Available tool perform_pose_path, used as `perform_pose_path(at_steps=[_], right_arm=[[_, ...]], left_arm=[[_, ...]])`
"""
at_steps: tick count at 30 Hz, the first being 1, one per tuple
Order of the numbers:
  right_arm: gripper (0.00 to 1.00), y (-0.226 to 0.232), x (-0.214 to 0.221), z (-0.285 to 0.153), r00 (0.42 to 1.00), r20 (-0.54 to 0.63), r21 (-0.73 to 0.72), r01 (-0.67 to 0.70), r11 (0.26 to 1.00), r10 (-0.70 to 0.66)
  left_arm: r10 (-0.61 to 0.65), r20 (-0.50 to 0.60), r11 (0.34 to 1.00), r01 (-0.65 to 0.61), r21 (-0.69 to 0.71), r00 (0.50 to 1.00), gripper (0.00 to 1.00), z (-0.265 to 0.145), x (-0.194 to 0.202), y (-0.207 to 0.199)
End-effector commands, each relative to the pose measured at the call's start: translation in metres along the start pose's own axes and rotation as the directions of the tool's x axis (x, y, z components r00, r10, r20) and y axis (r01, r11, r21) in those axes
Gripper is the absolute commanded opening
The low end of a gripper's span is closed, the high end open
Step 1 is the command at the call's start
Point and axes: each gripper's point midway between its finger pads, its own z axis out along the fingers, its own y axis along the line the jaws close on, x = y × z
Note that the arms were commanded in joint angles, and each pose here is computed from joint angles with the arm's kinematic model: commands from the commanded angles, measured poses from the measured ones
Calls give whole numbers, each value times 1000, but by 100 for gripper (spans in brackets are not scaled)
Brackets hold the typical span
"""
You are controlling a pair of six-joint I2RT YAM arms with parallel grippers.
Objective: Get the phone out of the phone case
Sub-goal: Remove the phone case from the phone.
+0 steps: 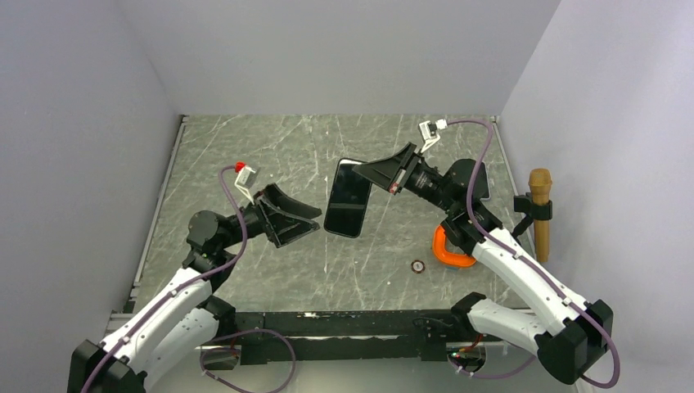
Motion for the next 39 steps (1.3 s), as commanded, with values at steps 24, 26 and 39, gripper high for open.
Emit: perform_pose_path(at_steps=[24, 26, 39], right_arm=[[27, -4, 43, -10, 928, -270, 6, 268, 963, -256], [38, -3, 58, -15, 888, -370, -43, 278, 960, -274], [33, 24, 67, -13, 874, -387, -233, 217, 948, -295]], left_arm=[[79, -250, 983, -34, 182, 965, 0, 46, 17, -24], [135, -279, 977, -80, 199, 951, 0, 42, 18, -28], [165, -320, 957, -73, 280, 933, 0, 33, 22, -48]])
